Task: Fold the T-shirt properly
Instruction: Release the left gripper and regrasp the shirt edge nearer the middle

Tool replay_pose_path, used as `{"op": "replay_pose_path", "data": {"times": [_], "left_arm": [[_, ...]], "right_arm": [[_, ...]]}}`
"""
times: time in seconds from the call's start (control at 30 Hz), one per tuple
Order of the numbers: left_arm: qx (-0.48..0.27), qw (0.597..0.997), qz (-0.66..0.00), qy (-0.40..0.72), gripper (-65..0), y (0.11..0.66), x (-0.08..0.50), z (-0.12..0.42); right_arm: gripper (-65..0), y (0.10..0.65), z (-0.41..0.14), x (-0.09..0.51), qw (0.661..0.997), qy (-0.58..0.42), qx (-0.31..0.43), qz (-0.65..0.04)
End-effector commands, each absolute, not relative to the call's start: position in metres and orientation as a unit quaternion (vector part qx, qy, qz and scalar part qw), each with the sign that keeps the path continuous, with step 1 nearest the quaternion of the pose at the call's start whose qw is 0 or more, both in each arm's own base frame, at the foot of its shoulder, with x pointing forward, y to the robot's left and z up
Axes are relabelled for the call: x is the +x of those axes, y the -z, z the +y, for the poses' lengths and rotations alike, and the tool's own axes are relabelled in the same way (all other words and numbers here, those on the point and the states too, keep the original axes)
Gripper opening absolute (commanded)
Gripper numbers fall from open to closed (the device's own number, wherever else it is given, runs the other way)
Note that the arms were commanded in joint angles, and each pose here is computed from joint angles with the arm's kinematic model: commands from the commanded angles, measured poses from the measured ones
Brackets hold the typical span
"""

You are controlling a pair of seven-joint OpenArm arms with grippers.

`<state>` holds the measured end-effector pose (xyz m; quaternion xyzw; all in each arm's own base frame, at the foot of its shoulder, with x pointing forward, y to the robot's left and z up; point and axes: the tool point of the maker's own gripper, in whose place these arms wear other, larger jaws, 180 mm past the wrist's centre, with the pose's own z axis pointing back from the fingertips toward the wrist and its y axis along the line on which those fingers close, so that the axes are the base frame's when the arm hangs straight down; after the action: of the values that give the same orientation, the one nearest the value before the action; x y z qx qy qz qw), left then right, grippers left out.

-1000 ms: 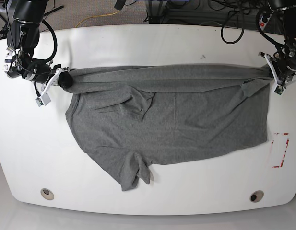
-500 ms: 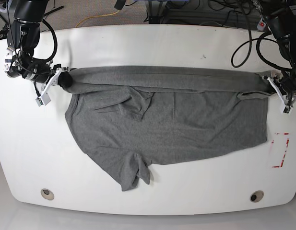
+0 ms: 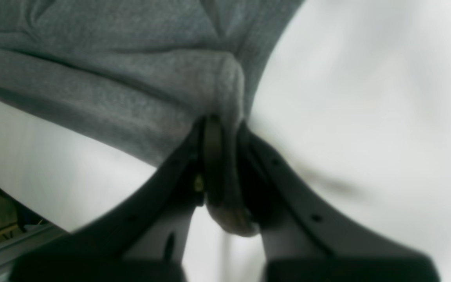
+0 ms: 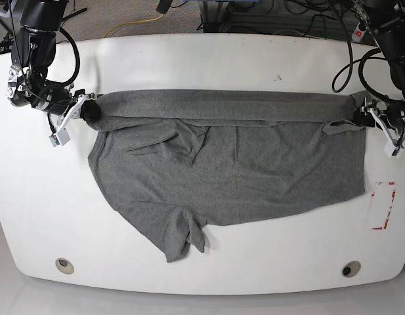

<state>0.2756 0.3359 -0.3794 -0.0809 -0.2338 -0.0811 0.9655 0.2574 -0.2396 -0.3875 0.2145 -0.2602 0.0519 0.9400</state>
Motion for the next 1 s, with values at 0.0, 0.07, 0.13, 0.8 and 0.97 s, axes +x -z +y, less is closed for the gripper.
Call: {"op": "replay_pose_path", "data": {"times": [0.0, 0.07, 0.13, 0.8, 0.97], "left_arm": [[-0.097, 0.952, -0.269, 0.111, -19.7, 0.357, 0.289, 0.325], [-0.106, 0.944, -0.279, 0.142, -19.9, 0.347, 0.293, 0.310], [-0.100, 0.938, -0.283, 0.173, -19.9, 0.340, 0.293, 0.299], [0.137, 0.890, -0.205, 0.384, -19.9, 0.328, 0.305, 0.275], [0.127, 0.886, -0.195, 0.402, -19.9, 0.336, 0.302, 0.264]], "right_arm": [[-62.9, 0.374, -0.244, 0.268, 0.933, -0.055, 0.212, -0.284], [-62.9, 0.374, -0.243, 0.268, 0.933, -0.055, 0.212, -0.284], [-62.9, 0.374, -0.243, 0.268, 0.933, -0.054, 0.213, -0.284], [-62.9, 0.376, -0.235, 0.268, 0.931, -0.049, 0.223, -0.286], [-62.9, 0.376, -0.235, 0.268, 0.930, -0.049, 0.223, -0.287]]}}
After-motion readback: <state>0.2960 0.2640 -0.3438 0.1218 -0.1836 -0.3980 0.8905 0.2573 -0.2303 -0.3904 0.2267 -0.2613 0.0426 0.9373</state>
